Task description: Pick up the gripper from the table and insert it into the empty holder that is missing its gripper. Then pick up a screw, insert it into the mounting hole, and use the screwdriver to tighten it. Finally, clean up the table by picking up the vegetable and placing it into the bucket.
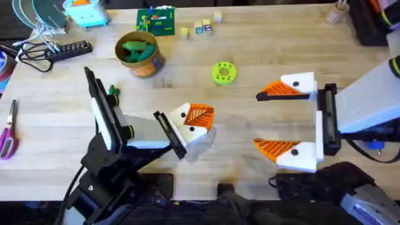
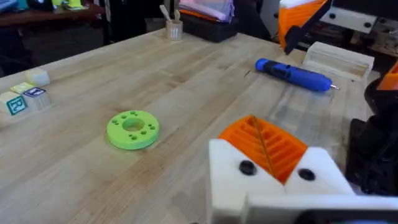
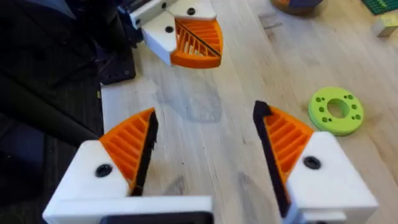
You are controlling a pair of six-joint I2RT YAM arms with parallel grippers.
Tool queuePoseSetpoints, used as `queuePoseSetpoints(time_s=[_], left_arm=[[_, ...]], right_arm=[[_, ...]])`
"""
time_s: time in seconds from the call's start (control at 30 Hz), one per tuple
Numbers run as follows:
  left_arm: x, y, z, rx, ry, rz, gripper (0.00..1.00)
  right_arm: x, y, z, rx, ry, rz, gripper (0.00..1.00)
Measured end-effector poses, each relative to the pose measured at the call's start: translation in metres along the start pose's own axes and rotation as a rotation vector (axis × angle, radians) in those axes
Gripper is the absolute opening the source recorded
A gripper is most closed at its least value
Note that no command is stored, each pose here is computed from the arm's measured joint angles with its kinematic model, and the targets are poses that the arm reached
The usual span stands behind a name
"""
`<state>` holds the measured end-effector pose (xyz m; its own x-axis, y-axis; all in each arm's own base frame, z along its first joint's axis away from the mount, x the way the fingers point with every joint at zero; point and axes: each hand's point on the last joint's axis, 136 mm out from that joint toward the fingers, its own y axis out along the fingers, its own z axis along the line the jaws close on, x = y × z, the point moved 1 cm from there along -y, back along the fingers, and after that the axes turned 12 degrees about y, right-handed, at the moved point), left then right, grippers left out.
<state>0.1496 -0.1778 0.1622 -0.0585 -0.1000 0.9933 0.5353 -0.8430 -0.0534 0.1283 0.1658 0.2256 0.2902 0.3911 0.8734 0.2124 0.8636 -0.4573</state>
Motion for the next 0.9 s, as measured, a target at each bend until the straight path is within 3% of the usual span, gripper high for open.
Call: queuePoseSetpoints(time_s=[0.27, 0.43, 0.63, 0.8, 0.9], left_arm=[[0.0, 0.0, 0.0, 0.0, 0.0, 0.0, 0.006], [0.0, 0.0, 0.0, 0.0, 0.0, 0.0, 0.006], [0.0, 0.0, 0.0, 0.0, 0.0, 0.0, 0.006], [0.0, 0.0, 0.0, 0.0, 0.0, 0.0, 0.006], [0.0, 0.0, 0.0, 0.0, 0.0, 0.0, 0.006]], right_arm=[[0.012, -0.001, -0.008, -0.03, -0.015, -0.043, 0.925], [0.017, -0.008, -0.036, -0.176, 0.069, -0.06, 0.924], [0.0, -0.034, -0.097, -0.487, 0.259, -0.037, 0.925], [-0.041, -0.084, -0.161, -0.874, 0.525, 0.017, 0.924], [-0.06, -0.111, -0.183, -1.035, 0.623, 0.033, 0.923]])
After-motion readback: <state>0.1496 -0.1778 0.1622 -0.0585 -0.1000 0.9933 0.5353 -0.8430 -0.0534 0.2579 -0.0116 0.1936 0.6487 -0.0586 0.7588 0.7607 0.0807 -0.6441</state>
